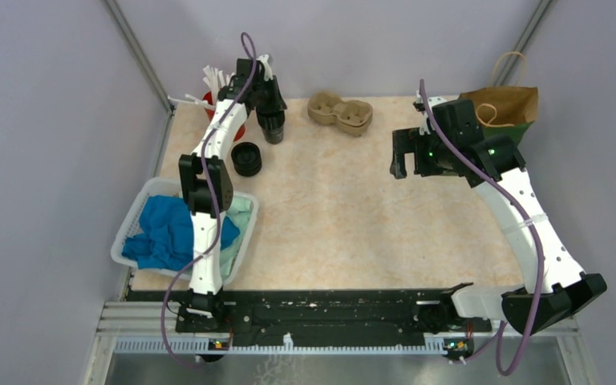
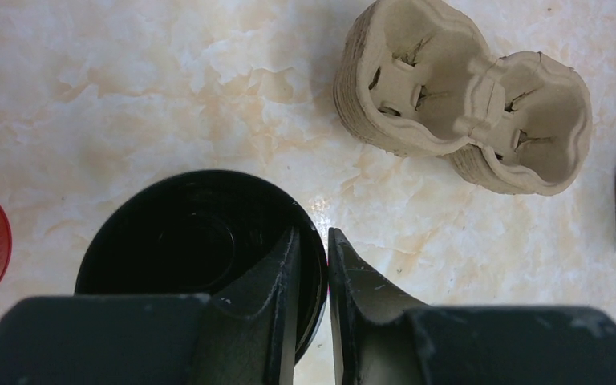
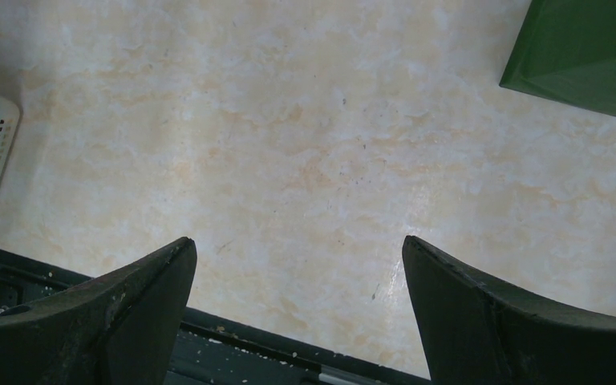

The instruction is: Pack the takeout coffee

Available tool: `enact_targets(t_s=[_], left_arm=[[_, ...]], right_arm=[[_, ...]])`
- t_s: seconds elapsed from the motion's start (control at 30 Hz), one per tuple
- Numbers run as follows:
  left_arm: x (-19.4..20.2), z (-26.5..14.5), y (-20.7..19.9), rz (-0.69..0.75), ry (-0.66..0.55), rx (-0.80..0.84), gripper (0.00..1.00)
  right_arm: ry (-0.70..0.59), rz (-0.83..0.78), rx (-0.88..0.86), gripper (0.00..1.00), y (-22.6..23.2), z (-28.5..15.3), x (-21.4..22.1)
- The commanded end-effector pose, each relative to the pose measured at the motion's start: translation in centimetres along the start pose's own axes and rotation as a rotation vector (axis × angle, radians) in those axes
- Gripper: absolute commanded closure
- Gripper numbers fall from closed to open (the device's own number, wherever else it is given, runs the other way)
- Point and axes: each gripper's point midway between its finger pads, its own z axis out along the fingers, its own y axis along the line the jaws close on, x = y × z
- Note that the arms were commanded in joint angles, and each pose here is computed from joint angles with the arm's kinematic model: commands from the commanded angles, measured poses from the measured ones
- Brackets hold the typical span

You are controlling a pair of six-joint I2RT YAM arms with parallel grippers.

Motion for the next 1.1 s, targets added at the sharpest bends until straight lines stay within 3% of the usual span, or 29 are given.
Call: enact_targets(t_s=[0.0,0.77,1.07], left_arm=[[-2.1,-0.8,-0.5,0.016,-0.058,0.017,0.77],[-3.8,-3.3,-1.4,0.049,-0.094,0.000,1.00],[-4.2,-4.4,-2.3,0.142,-0.127,-0.078,1.00]], right_arm=[[-0.070,-0.001,-0.005,0.01,0.1,-1.0,-2.0],[-0.072,-0.007,-0.010,0.01,0.1,-0.8,-2.1],[-0.073,-0.003,-0.020,0.01,0.3,-0.9,-1.9]])
